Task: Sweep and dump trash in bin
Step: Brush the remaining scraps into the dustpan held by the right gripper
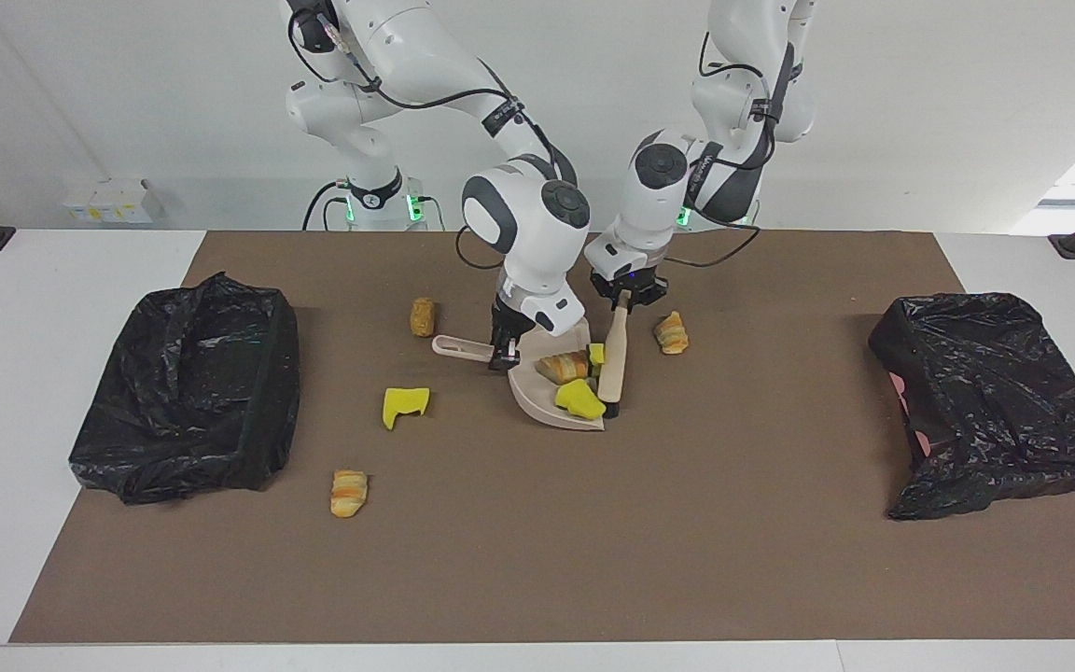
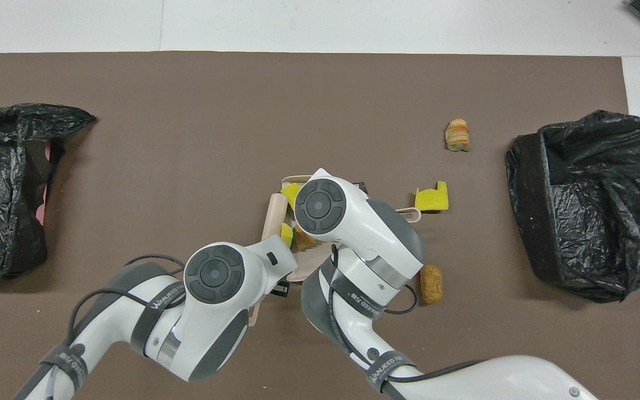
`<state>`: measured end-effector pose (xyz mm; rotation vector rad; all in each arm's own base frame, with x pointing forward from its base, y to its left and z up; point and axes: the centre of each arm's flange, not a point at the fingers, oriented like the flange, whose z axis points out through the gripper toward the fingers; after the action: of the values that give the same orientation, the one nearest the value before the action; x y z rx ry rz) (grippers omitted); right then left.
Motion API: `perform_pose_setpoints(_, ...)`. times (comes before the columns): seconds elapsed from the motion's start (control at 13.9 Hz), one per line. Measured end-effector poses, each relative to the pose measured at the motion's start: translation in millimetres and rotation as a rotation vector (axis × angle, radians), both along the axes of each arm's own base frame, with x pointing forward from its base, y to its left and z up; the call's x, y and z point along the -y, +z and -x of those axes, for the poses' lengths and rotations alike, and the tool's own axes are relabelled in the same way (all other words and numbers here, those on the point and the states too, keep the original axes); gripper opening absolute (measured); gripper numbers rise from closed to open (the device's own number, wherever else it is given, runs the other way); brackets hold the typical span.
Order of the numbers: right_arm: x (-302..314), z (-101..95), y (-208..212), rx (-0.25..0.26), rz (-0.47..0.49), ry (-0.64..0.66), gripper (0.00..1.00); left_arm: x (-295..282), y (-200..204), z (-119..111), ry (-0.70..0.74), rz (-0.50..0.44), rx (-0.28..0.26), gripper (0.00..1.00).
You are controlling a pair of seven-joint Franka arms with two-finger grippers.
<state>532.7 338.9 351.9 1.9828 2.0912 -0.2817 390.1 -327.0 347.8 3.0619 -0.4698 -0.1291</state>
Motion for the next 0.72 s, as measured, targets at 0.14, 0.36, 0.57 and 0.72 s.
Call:
perform_pose_setpoints(0.14, 0.1, 0.0, -0.1, 0.000, 0.000, 0.000, 0.33, 9.6, 2.2, 5.9, 0.008, 0.024, -0.010, 0.26)
perform_pose_setpoints(0.36, 0.1, 0.1, -0.1, 0.000, 0.000, 0.000, 0.33, 9.2, 9.4, 2.0, 0.088, 0.043, -0.013, 0.26)
perform_pose_setpoints(0.57, 0.1, -0.1, -0.1, 0.000, -0.001, 0.000, 0.33, 8.3, 24.3, 0.2, 0.264, 0.027, -0.023, 0.26)
perform_pose_setpoints(0.72, 0.1, -0.1, -0.2, 0.000, -0.001, 0.000, 0.33, 2.3, 34.1, 2.4, 0.326, -0.017, -0.055, 0.26)
